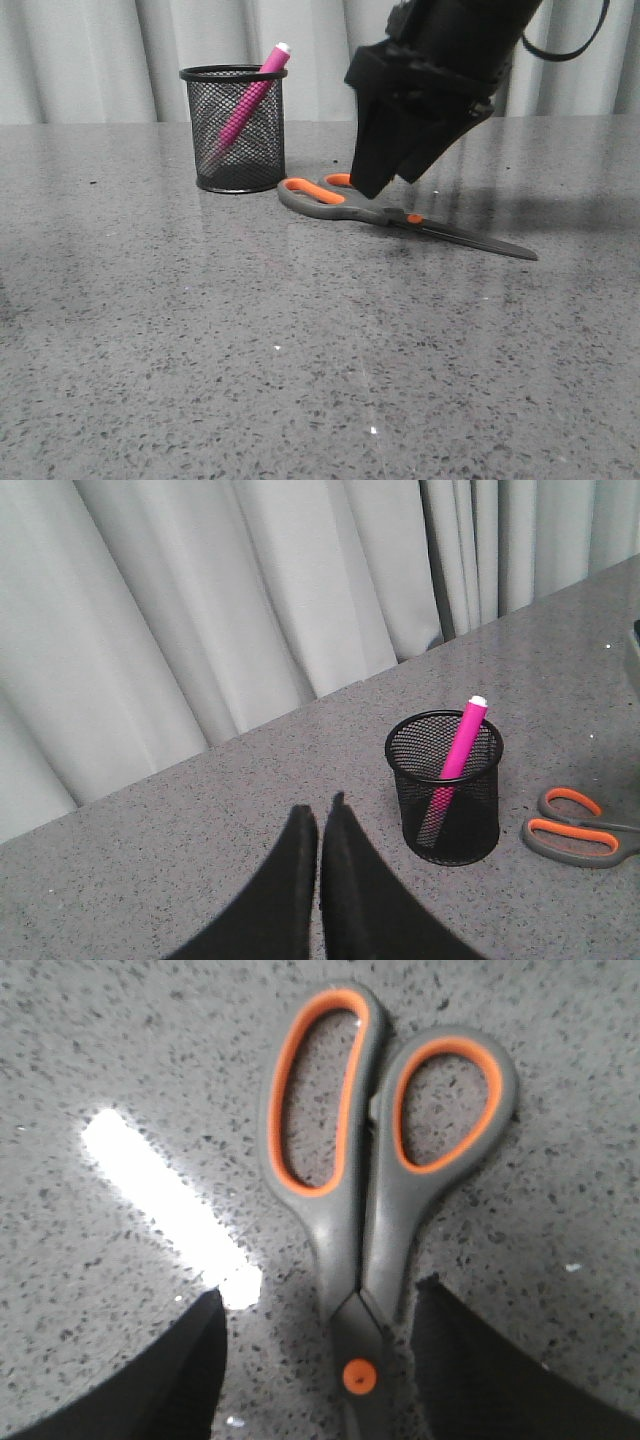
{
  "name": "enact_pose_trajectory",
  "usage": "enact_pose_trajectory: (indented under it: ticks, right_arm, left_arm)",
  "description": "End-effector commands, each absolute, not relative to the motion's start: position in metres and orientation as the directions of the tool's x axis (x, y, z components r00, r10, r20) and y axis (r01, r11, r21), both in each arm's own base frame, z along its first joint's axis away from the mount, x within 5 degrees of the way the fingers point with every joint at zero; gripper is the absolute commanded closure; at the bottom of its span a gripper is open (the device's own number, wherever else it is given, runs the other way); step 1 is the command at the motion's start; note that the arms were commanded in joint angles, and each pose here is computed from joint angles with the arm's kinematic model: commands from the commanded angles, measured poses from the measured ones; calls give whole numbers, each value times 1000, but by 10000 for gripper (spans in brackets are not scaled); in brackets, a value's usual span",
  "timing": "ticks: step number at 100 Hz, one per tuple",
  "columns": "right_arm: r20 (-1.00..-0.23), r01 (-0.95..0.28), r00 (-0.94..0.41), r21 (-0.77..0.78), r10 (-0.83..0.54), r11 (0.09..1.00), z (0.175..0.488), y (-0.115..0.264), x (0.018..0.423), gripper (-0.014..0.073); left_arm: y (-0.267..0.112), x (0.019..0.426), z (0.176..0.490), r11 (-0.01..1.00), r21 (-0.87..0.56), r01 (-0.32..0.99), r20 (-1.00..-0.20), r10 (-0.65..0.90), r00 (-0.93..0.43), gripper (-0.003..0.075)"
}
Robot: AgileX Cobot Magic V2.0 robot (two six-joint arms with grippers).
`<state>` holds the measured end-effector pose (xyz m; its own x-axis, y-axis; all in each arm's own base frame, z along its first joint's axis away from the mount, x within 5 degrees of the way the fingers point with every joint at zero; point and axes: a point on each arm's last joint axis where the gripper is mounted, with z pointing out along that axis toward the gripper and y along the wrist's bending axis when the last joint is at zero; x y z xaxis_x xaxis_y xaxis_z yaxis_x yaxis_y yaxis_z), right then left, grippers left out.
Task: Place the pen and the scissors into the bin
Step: 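Lower the right gripper onto the scissors near the pivot and close, then lift the scissors with the right gripper and carry them over the cup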
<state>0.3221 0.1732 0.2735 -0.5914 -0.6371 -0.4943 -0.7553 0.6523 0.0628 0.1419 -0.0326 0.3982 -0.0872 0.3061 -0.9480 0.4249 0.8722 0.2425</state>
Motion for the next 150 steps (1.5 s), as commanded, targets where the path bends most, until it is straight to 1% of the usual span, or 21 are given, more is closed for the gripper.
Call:
enact_pose_trajectory:
  ticks: [1,18,35,53,88,105,109,114,117,119,124,126,127,129,142,150]
  right_arm:
    - [-564,-763,-543,24,-622,645,298,175,324,225]
    - [-563,-762,-537,4,-629,647,292,178,331,225]
    - [-544,-765,-545,11,-638,644,284,180,333,225]
    - [-549,-764,-540,2,-638,645,285,179,334,225]
    - [-520,-765,-557,17,-648,643,270,183,339,225]
    - [-505,-780,-547,20,-667,625,263,189,338,230]
    - [-501,-783,-546,21,-671,622,261,190,339,263]
    - [-494,-789,-543,22,-680,614,259,193,337,335]
    - [-489,-792,-541,20,-685,611,258,194,337,404]
    - [-489,-792,-541,20,-685,611,258,194,337,434]
    - [-485,-793,-541,20,-687,609,258,194,337,571]
    - [-483,-793,-541,22,-688,608,258,194,336,605]
    - [-483,-793,-541,22,-688,609,258,194,336,640]
    - [-481,-794,-542,23,-689,608,258,194,336,671]
    - [-477,-790,-551,32,-685,612,262,192,334,664]
    - [-519,-783,-537,12,-665,622,278,189,328,664]
  left_arm:
    - [-30,141,411,899,222,377,-966,255,-37,739]
    - [-30,141,411,899,222,377,-966,255,-37,739]
    - [-30,141,411,899,222,377,-966,255,-37,739]
    - [-30,141,411,899,222,377,-966,255,-37,739]
    - [-30,141,411,900,217,378,-968,249,-37,739]
    - [-30,141,411,900,216,378,-968,247,-37,739]
    - [-30,141,411,900,216,378,-968,247,-37,739]
    - [-30,141,411,900,216,378,-968,247,-37,739]
    - [-30,141,411,900,216,378,-968,247,-37,739]
    - [-30,141,411,900,216,378,-968,247,-37,739]
    - [-30,141,411,900,216,378,-968,247,-37,739]
    - [-30,141,411,900,216,378,-968,247,-37,739]
    - [-30,141,411,900,216,378,-968,247,-37,739]
    - [-30,141,411,900,216,378,-968,247,-37,739]
    - [-30,141,411,900,216,378,-968,247,-37,739]
    - [-30,141,411,900,216,378,-968,247,-37,739]
